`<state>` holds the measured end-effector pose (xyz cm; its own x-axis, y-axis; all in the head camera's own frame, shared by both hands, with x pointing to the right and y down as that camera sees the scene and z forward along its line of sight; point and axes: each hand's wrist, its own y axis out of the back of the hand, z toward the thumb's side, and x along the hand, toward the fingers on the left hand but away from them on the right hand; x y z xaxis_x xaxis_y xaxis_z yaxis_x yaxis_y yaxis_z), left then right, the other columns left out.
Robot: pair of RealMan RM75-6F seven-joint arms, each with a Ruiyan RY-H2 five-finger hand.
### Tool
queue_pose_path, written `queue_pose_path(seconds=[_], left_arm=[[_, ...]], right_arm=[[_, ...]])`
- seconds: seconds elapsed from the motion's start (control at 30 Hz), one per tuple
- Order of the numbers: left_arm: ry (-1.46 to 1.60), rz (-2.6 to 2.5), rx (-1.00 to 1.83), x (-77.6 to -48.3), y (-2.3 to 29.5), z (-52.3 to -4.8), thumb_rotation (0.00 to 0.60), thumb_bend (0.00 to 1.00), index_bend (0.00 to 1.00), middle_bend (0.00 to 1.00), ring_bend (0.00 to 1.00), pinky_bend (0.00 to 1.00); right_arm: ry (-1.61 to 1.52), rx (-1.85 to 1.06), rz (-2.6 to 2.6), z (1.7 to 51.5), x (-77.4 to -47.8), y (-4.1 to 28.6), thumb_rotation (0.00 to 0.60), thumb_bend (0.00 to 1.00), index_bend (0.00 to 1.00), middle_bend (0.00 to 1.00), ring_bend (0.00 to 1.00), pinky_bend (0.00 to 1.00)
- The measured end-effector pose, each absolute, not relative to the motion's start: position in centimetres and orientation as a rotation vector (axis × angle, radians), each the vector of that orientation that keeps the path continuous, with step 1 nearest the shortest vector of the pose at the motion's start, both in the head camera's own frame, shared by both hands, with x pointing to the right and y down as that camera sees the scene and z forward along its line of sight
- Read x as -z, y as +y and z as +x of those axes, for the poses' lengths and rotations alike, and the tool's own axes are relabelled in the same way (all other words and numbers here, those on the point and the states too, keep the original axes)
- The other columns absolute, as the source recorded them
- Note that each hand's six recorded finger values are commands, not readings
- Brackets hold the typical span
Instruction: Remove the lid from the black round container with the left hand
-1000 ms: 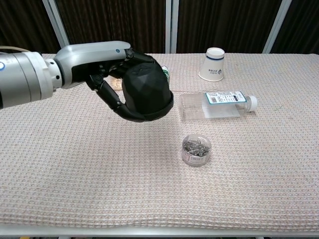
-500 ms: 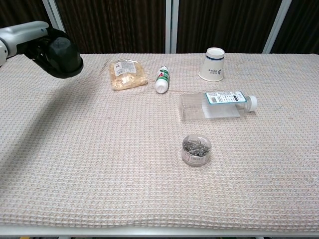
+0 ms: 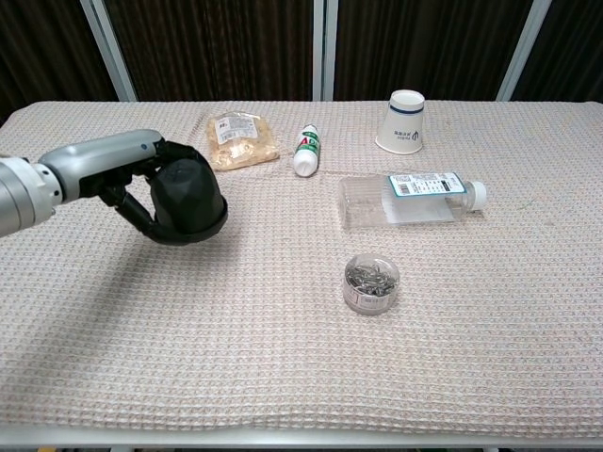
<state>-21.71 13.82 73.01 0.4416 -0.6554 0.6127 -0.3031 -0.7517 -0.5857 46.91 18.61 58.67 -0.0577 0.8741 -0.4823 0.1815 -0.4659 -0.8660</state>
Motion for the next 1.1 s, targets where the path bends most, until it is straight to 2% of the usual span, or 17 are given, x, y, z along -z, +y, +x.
queue_pose_path(seconds=[0.2, 0.27, 0.33, 0.4, 0.57, 0.7, 0.83, 1.1], left_arm=[[0.82, -2.293, 1.236, -74.3, 14.4, -21.9, 0.6, 0.2, 0.28, 0.4, 0.28, 0.4], [0.812, -2.288, 1.232, -74.5, 14.5, -21.9, 0.6, 0.17, 0.22, 0.32, 0.23, 0.35], [0.801, -2.282, 1.22, -74.6, 14.6, -21.9, 0.6, 0.14, 0.15, 0.19, 0.15, 0.27], [0.802, -2.27, 1.2, -74.6, 14.5, -21.9, 0.6, 0.12, 0.11, 0.12, 0.11, 0.24], [0.823, -2.273, 1.166, -74.6, 14.5, -21.8, 0.6, 0.09, 0.09, 0.07, 0.08, 0.22], [0.829, -2.281, 1.159, -74.5, 14.4, -21.9, 0.6, 0.09, 0.09, 0.09, 0.08, 0.22], [0.83, -2.283, 1.167, -74.5, 14.4, -22.0, 0.6, 0.09, 0.09, 0.17, 0.09, 0.23], [0.851, -2.269, 1.184, -74.6, 14.1, -22.2, 0.6, 0.1, 0.12, 0.32, 0.18, 0.3]], right_arm=[[-1.13, -1.571, -1.654, 46.8, -58.7, 18.7, 0.6, 0.21, 0.05, 0.06, 0.0, 0.01], [-1.131, -1.571, -1.653, 46.9, -58.6, 18.6, 0.6, 0.21, 0.05, 0.06, 0.0, 0.01], [-1.134, -1.571, -1.652, 46.9, -58.6, 18.6, 0.6, 0.21, 0.05, 0.06, 0.0, 0.01], [-1.135, -1.574, -1.652, 47.0, -58.6, 18.6, 0.6, 0.21, 0.05, 0.06, 0.0, 0.01], [-1.134, -1.577, -1.653, 47.0, -58.6, 18.6, 0.6, 0.21, 0.05, 0.06, 0.0, 0.01], [-1.132, -1.578, -1.655, 47.0, -58.7, 18.6, 0.6, 0.21, 0.05, 0.06, 0.0, 0.01], [-1.129, -1.578, -1.655, 46.9, -58.7, 18.6, 0.6, 0.21, 0.05, 0.06, 0.0, 0.01], [-1.128, -1.584, -1.654, 47.0, -58.8, 18.6, 0.6, 0.21, 0.05, 0.06, 0.0, 0.01]])
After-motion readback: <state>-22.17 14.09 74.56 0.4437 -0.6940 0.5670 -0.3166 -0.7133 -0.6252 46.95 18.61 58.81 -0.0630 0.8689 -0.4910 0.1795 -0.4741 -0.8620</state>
